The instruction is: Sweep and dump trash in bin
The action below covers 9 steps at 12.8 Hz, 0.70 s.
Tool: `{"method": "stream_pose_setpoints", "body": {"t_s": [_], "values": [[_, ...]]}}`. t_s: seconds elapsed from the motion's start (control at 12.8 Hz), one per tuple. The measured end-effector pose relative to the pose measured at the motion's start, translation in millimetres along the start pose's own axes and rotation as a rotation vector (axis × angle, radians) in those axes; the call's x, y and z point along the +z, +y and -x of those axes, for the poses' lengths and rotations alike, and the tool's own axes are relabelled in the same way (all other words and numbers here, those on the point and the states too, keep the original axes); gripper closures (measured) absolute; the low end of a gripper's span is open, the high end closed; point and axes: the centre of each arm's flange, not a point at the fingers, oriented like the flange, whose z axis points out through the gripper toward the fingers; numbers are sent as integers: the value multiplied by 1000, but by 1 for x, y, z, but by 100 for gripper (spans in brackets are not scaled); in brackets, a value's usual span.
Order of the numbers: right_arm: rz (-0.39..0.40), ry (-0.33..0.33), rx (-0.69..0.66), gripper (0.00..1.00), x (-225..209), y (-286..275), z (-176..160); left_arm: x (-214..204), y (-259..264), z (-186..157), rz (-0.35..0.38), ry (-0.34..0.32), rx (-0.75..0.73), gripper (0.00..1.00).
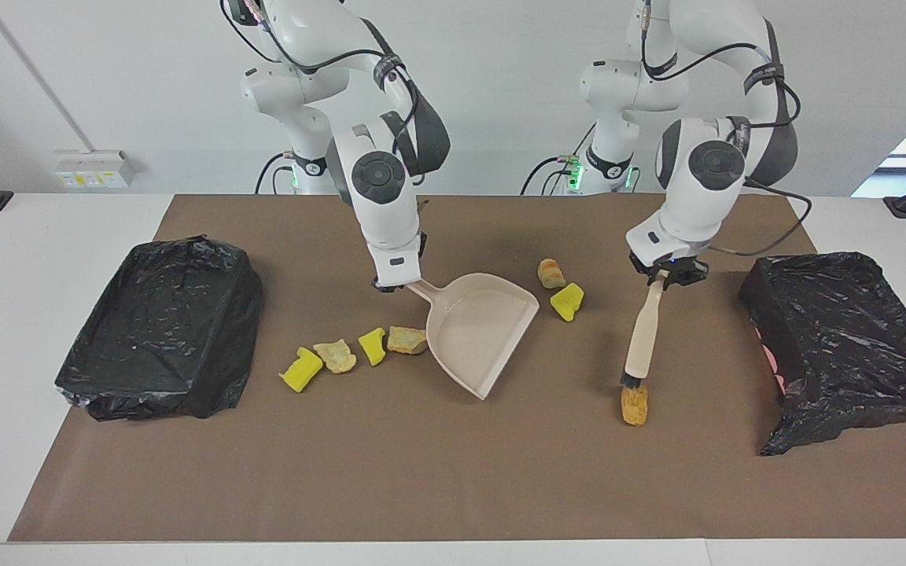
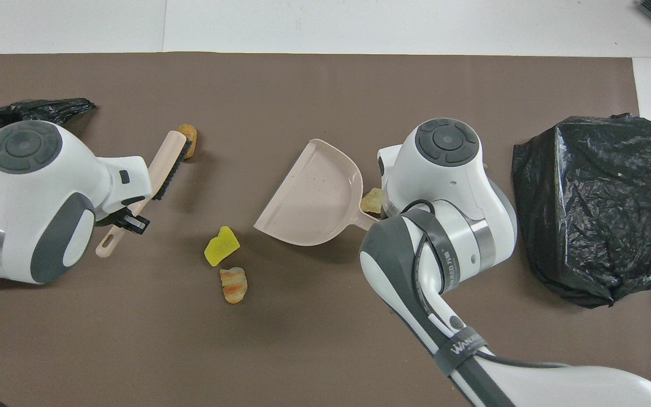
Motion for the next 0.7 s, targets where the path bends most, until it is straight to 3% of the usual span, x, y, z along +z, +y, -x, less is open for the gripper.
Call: {"method": "stream_pose_setpoints", "body": {"t_s": [0.31, 0.7], "values": [[22, -28, -182, 67, 20, -18, 16, 14, -64, -51, -41, 41, 53, 74], [144, -92, -91, 67, 23, -89, 1, 33, -88, -72, -75, 81, 250, 74]]}}
